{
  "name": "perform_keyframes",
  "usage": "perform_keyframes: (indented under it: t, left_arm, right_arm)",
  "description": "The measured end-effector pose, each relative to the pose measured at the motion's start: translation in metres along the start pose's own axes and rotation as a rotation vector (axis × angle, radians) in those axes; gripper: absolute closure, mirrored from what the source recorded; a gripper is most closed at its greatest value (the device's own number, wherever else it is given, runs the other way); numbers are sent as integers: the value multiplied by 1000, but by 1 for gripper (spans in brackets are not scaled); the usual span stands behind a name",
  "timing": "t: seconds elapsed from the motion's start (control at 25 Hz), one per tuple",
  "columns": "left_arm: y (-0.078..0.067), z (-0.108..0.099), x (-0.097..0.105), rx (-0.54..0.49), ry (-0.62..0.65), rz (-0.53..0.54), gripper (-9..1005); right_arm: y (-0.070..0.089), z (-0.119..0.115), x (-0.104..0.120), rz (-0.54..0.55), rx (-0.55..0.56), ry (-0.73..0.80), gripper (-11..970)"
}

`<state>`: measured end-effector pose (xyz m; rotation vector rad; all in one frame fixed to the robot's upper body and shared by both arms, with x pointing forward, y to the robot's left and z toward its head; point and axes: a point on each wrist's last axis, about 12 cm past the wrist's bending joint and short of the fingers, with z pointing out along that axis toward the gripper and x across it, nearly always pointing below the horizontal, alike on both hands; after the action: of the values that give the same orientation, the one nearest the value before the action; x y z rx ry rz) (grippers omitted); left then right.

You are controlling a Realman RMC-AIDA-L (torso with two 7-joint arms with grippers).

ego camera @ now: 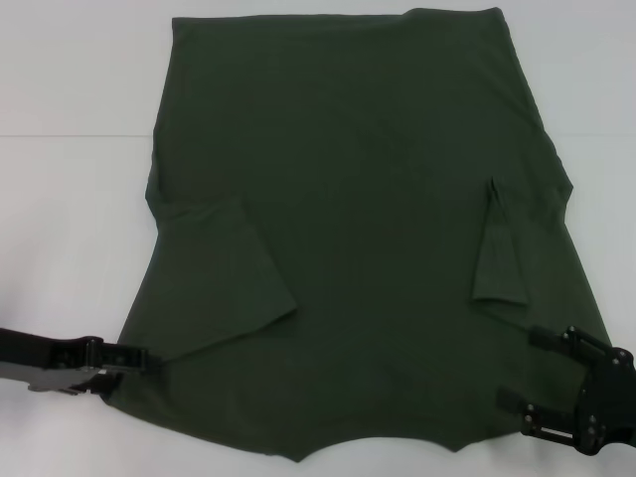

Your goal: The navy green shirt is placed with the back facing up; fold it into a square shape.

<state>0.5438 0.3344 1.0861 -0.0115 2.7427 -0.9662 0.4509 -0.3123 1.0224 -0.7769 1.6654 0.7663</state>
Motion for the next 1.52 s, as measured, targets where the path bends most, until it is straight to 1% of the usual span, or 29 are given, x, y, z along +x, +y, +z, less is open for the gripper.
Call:
perform_keyframes:
  t: [0.2, 0.44, 0.6, 1.24, 1.4, 1.52]
  left_arm:
    - [-2, 2, 0, 2, 4, 4, 93]
    - [3, -10, -4, -14, -15, 3, 93]
    - [6, -11, -3, -24, -16, -1, 93]
    - [8, -3, -1, -49, -6, -1, 93]
    - [5, 0, -1, -41, -2, 2, 93]
    - [0, 7, 0, -23, 3, 6, 93]
  right_arm:
    - [0, 0, 0, 0, 1, 1, 13]
    - [0, 0, 0, -1, 1, 1, 12]
    - [0, 1, 0, -1, 0, 0, 12]
    - [0, 1, 0, 1, -1, -1, 12]
    - [0, 1, 0, 1, -1, -1, 12]
    - [0, 1, 0, 3, -1, -1, 12]
